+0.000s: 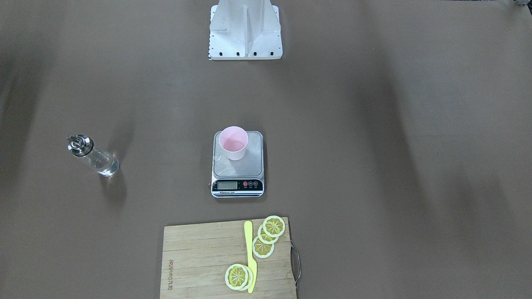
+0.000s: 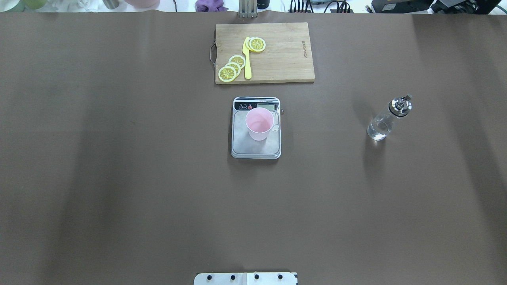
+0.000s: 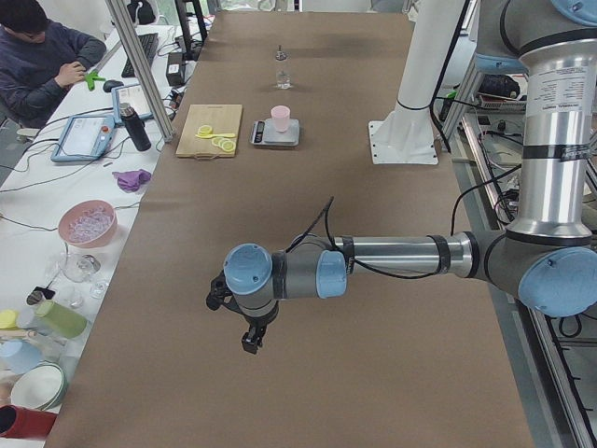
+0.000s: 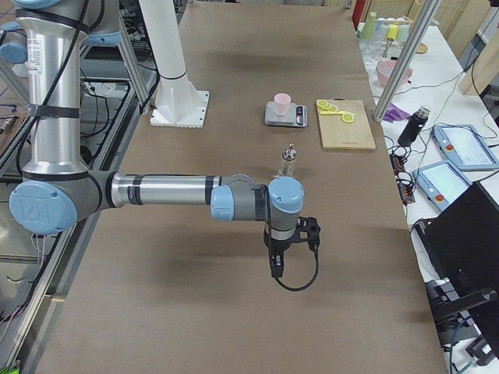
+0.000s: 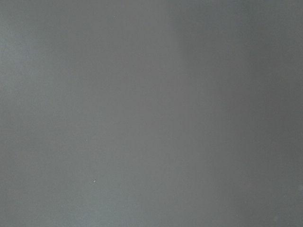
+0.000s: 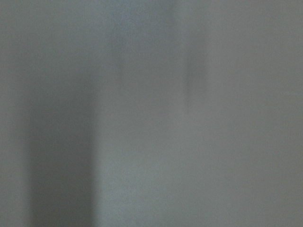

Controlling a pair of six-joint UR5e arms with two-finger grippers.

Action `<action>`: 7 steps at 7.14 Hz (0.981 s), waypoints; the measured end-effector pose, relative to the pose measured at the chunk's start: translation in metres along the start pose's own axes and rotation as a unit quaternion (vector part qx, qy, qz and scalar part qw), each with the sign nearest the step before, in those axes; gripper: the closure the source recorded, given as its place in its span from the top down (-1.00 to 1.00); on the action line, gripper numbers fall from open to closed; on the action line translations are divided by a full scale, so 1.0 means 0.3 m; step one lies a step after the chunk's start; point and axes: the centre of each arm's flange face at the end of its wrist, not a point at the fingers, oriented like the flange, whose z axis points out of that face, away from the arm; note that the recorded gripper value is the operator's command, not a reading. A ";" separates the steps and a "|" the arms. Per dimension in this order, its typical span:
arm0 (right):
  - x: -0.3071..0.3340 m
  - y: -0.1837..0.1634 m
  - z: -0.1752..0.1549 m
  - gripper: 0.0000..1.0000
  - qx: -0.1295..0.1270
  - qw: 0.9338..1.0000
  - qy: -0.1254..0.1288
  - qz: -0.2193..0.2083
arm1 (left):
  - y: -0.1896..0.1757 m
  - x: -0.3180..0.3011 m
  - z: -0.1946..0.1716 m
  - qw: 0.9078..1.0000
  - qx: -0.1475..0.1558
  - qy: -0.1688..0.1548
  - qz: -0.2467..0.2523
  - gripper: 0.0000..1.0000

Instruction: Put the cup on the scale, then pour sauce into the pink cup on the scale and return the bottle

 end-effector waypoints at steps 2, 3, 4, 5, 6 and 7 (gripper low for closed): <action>0.000 0.011 0.000 1.00 0.000 1.000 0.000 0.000 | -0.002 0.000 -0.001 1.000 0.000 0.000 0.001 0.97; -0.001 0.020 -0.003 1.00 0.000 1.000 0.001 0.000 | -0.001 0.000 -0.001 1.000 0.000 0.000 0.001 0.98; -0.001 0.031 -0.003 1.00 0.000 1.000 0.002 0.000 | -0.001 0.000 -0.001 1.000 0.000 0.000 0.001 0.97; -0.004 0.046 -0.007 1.00 0.001 1.000 0.002 -0.001 | -0.002 0.000 -0.001 1.000 0.000 0.000 0.001 0.98; -0.008 0.062 -0.013 1.00 0.002 1.000 0.003 -0.002 | -0.002 0.000 -0.001 1.000 0.000 0.000 0.001 0.98; -0.010 0.074 -0.014 1.00 0.002 1.000 0.003 -0.002 | -0.002 0.000 -0.001 1.000 0.000 0.000 0.000 0.98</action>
